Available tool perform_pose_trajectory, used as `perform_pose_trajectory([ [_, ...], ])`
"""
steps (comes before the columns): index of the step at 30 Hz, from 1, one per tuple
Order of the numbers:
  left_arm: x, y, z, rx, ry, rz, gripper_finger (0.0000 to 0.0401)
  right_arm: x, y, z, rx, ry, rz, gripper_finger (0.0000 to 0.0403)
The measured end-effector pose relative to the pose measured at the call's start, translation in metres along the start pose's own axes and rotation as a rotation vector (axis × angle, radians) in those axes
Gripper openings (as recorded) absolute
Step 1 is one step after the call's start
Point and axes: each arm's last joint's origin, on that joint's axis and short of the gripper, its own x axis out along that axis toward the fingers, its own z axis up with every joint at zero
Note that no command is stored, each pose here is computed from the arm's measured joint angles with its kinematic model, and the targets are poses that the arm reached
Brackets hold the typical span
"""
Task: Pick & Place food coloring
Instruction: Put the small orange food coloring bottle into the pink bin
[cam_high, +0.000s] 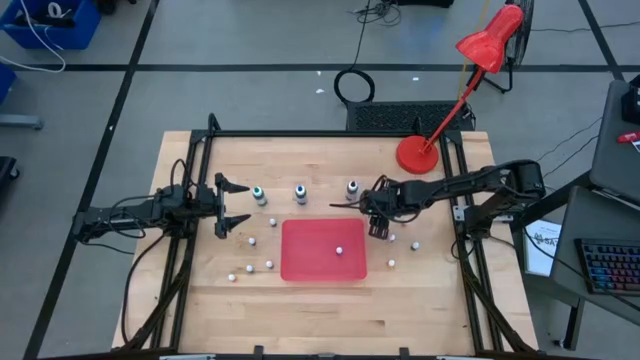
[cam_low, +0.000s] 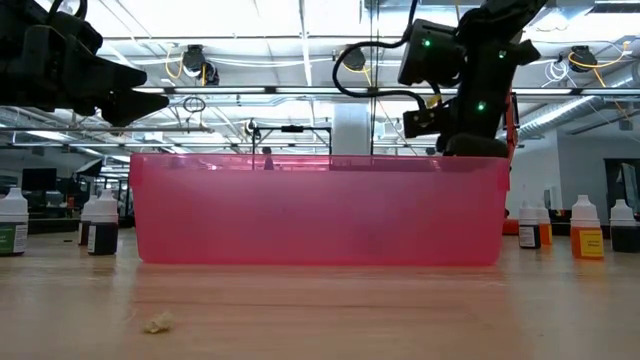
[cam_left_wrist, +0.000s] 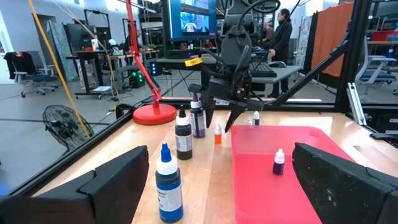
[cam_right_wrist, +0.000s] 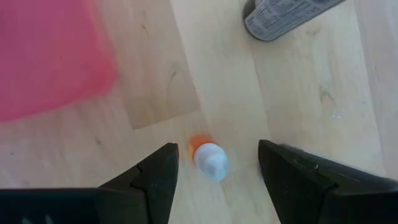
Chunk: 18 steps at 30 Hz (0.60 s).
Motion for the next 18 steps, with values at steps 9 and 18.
perform_pose_trajectory([
  [9, 0.0, 0.0, 0.0, 0.0, 0.0, 0.0, 0.0392, -0.0003, 0.0016, -0.0007, 0.019, 0.003, 0.001, 0.0208],
  [18, 0.0, 0.0, 0.0, 0.0, 0.0, 0.0, 0.0392, -0.0015, 0.0068, -0.0036, 0.013, 0.02, 0.003, 0.0208],
])
